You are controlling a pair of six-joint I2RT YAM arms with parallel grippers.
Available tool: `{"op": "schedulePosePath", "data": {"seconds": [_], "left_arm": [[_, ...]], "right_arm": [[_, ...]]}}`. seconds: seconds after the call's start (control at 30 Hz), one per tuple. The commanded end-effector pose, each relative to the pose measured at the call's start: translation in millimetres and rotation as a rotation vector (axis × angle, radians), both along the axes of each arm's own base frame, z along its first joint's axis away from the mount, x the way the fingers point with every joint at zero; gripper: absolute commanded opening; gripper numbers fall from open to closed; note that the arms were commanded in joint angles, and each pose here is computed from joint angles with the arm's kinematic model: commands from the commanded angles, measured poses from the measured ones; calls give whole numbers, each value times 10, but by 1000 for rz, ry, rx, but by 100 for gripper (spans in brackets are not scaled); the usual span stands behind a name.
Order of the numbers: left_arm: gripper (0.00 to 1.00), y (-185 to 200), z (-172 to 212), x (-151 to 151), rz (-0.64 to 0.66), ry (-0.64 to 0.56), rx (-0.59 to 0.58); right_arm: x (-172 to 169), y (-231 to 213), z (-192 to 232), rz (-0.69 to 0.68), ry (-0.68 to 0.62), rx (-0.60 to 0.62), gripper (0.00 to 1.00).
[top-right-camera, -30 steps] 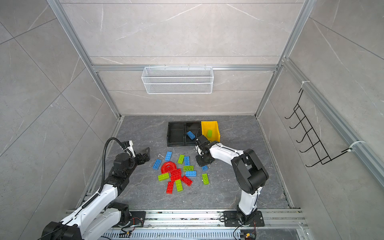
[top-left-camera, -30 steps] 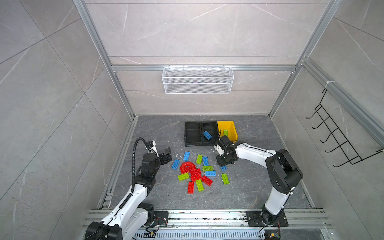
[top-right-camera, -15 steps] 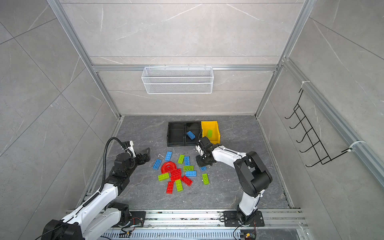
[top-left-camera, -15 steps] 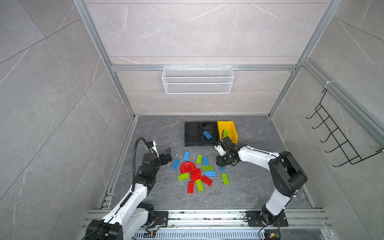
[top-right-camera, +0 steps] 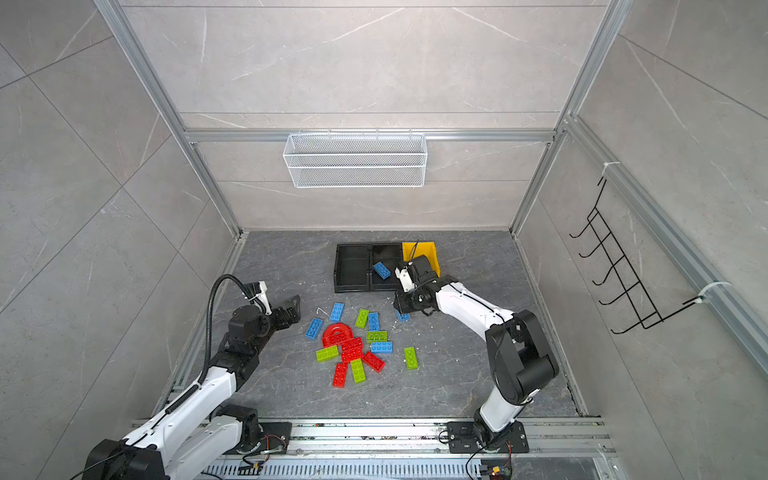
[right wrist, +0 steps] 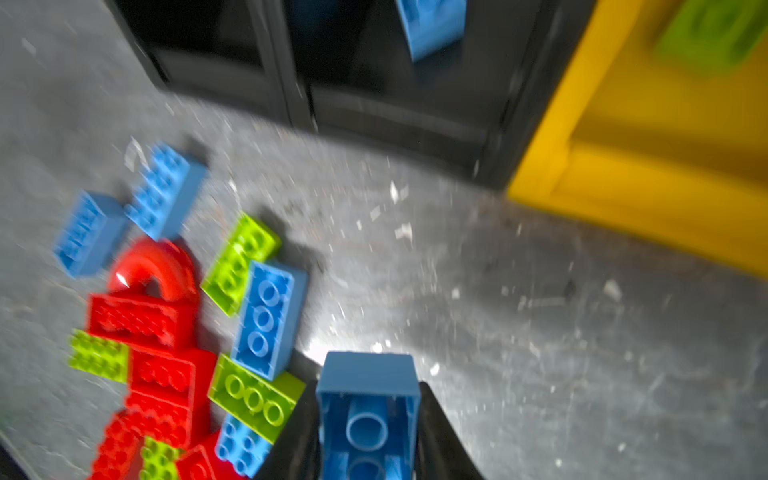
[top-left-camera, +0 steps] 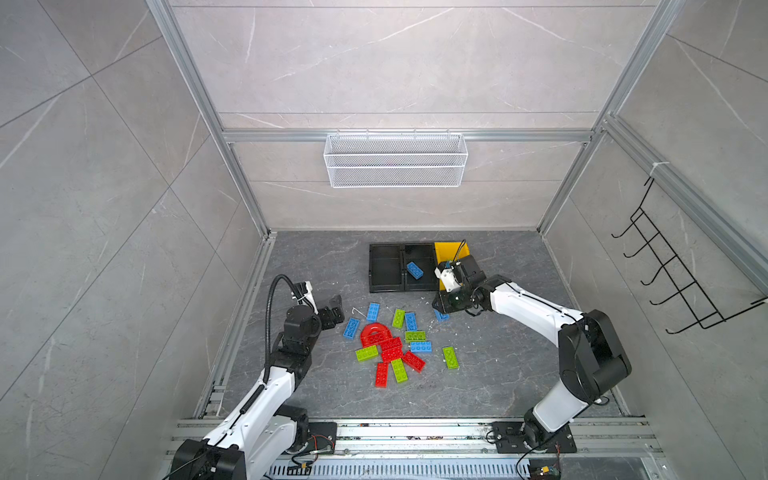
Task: Sort the legos into containers by color
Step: 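Lift the blue brick and carry it over the black bin nearest the yellow bin, then open the right gripper to drop the blue brick into the black bin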
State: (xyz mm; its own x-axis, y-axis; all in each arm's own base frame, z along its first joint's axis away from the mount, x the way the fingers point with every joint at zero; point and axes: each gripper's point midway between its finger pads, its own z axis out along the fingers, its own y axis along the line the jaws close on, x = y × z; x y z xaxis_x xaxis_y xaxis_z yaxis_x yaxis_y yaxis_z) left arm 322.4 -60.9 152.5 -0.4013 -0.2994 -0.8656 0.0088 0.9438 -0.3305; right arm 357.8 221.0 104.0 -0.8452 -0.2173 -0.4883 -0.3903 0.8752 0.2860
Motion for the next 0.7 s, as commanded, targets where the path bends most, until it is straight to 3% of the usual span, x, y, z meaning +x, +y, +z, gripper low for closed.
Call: {"op": "schedulePosePath", "data": {"seconds": [0.0, 0.27, 0.67], "left_arm": [[100, -46, 204, 47, -23, -66, -7], [100, -54, 106, 94, -23, -50, -2], [100, -96, -23, 128, -44, -16, 6]], "right_arm": [[271, 206, 261, 20, -76, 86, 18], [907, 348, 455, 4, -144, 158, 18], [1404, 474, 295, -41, -169, 208, 20]]}}
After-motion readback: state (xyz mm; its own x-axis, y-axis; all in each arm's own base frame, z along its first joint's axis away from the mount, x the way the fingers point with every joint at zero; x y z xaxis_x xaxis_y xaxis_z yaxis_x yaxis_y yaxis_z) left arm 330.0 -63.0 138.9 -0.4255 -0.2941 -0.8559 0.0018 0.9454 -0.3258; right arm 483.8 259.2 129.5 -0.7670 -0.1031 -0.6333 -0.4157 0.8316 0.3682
